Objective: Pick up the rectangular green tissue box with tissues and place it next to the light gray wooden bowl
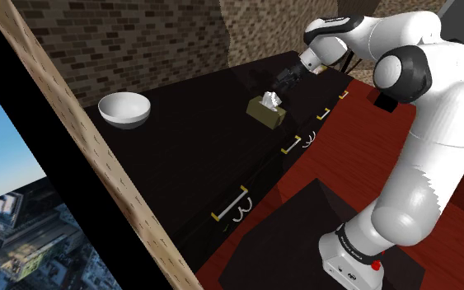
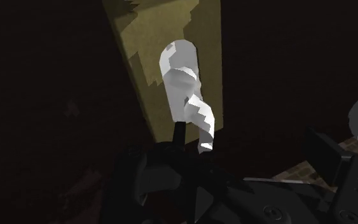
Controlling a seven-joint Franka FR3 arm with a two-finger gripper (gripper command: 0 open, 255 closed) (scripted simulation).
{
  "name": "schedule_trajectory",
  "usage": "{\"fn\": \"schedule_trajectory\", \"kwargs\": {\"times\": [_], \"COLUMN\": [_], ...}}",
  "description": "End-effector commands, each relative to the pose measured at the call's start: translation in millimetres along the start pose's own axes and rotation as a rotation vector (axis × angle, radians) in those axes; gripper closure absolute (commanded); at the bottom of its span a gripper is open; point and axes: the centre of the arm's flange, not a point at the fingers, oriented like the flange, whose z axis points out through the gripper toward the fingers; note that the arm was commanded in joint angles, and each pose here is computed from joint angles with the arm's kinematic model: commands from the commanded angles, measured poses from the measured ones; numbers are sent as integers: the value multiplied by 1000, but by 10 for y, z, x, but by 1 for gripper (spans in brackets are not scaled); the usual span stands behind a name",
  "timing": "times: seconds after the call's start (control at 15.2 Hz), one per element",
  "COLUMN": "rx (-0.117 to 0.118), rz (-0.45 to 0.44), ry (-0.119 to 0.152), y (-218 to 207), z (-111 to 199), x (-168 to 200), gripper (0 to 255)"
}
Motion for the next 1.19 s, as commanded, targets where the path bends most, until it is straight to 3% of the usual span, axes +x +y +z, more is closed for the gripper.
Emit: {"fn": "schedule_trajectory", "kwargs": {"times": [0.0,0.13,0.59,1.12], "rx": [34,52,52,52], "rz": [-1,-1,-1,-1], "ry": [11,16,16,16], "y": [208,321,301,301], "z": [152,238,638,637], "x": [165,261,268,268], "gripper": [0,0,0,0]}}
